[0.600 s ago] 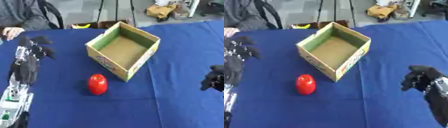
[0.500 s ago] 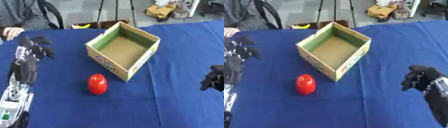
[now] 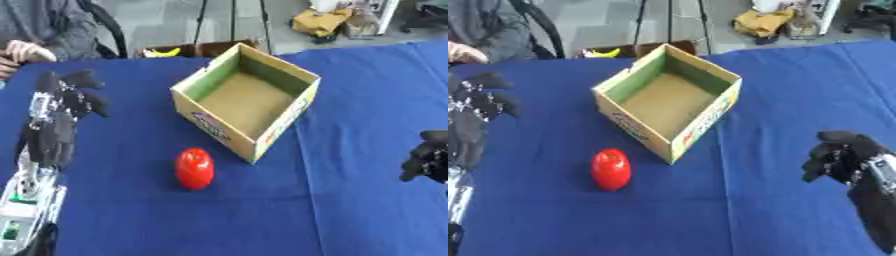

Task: Pick up objects on the table and place them in the box.

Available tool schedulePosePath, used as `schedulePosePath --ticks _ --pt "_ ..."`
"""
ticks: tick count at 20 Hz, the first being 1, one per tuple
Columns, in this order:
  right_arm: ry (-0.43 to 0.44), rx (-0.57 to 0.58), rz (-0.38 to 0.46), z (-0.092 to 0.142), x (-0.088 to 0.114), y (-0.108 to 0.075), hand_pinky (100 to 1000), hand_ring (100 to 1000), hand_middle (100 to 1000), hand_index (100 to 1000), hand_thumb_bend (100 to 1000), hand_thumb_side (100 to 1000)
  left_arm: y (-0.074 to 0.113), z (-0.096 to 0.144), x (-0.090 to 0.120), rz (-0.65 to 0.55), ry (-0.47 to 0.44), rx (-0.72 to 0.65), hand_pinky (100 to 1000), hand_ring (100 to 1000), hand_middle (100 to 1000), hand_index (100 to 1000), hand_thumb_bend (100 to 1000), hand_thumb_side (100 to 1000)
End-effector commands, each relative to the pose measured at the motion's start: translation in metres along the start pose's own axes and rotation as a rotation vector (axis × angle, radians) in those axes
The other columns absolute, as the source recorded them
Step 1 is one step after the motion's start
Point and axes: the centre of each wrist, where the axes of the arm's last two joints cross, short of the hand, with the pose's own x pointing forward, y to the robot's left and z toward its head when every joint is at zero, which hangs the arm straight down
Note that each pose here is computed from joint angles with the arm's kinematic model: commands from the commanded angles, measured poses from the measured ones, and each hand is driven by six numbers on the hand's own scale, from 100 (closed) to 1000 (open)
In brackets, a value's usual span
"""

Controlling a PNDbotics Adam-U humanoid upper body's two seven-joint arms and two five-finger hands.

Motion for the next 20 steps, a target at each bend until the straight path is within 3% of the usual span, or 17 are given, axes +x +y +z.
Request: schedulePosePath --ticks 1,7,9,13,14,15,20 --pt "-0.029 0.006 0.015 -0.003 0.008 -0.002 499 556 553 750 100 788 0.006 -0.006 0.009 -0.056 -0.024 -0.029 485 551 633 782 245 945" --pt "-0.028 0.009 0.015 -0.003 0.009 -0.002 499 556 553 750 100 784 0.008 -0.013 0.016 -0.215 -0.036 -0.12 488 552 637 794 183 868" --pt "-0.029 0.011 0.014 -0.003 0.009 -0.002 499 556 553 750 100 782 0.007 -0.017 0.018 -0.292 -0.04 -0.179 493 553 639 800 228 790" --pt "-0.03 0.016 0.014 -0.003 0.009 -0.002 499 557 553 750 100 784 0.004 -0.024 0.019 -0.464 -0.059 -0.332 509 561 649 809 280 746" --pt "-0.03 0.017 0.014 -0.003 0.009 -0.002 499 557 553 750 100 782 0.002 -0.026 0.018 -0.501 -0.064 -0.372 513 563 653 811 305 698" --pt "-0.03 0.018 0.014 -0.004 0.009 -0.002 499 557 553 750 100 780 0.0 -0.027 0.016 -0.525 -0.071 -0.41 518 566 658 813 278 749" --pt "-0.035 0.023 0.013 -0.004 0.009 -0.002 499 557 553 750 100 770 -0.007 -0.038 0.007 -0.673 -0.097 -0.572 544 580 673 820 291 739"
